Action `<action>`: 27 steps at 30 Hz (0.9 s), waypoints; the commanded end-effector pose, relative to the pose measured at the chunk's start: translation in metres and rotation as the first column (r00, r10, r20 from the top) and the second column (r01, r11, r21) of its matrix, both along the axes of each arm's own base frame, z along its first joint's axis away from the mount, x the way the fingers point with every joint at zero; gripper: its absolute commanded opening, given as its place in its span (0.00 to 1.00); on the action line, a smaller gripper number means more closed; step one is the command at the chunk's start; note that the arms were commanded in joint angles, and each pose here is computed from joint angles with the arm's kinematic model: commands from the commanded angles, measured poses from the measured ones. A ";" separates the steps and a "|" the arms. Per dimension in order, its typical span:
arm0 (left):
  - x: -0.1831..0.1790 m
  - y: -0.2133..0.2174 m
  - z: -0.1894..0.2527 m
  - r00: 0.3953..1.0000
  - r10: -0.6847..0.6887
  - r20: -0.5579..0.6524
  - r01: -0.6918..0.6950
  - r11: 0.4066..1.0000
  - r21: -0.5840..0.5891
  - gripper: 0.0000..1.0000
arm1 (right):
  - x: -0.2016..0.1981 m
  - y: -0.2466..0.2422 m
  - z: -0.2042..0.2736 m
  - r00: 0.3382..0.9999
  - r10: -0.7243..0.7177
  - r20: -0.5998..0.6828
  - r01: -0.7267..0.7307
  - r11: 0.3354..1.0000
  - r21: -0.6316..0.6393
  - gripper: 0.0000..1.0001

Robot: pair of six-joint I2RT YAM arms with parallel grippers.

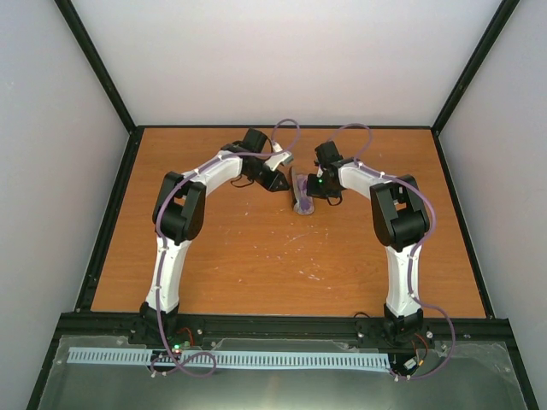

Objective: Organize the sunglasses
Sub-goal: Close the sunglasses case at the center of the board.

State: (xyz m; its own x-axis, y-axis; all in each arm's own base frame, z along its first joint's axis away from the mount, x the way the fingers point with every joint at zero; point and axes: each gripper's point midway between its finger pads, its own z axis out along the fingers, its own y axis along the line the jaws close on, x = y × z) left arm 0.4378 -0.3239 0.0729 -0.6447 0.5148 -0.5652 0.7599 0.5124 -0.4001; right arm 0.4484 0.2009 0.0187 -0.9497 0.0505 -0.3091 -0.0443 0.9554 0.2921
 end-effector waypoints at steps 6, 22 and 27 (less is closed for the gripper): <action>0.000 -0.014 0.037 0.999 -0.021 0.045 0.023 0.998 -0.057 0.18 | -0.018 -0.002 -0.027 0.997 -0.006 -0.075 0.006 1.000 -0.006 0.03; -0.016 -0.035 -0.006 0.997 -0.065 -0.033 0.063 0.997 -0.043 0.18 | -0.024 0.002 -0.019 0.999 0.020 -0.042 -0.019 1.000 0.019 0.03; -0.017 -0.036 -0.015 0.997 -0.067 -0.050 0.065 0.997 -0.041 0.18 | -0.028 0.004 -0.020 0.999 0.027 -0.043 -0.026 0.999 0.027 0.03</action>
State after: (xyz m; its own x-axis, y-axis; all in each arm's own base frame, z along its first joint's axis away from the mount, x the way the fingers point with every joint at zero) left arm 0.4323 -0.3423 0.0785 -0.6280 0.5149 -0.5835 0.7761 0.4702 -0.4203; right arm 0.4496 0.2044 0.0185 -0.9325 0.0623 -0.3558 -0.0621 0.9427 0.3279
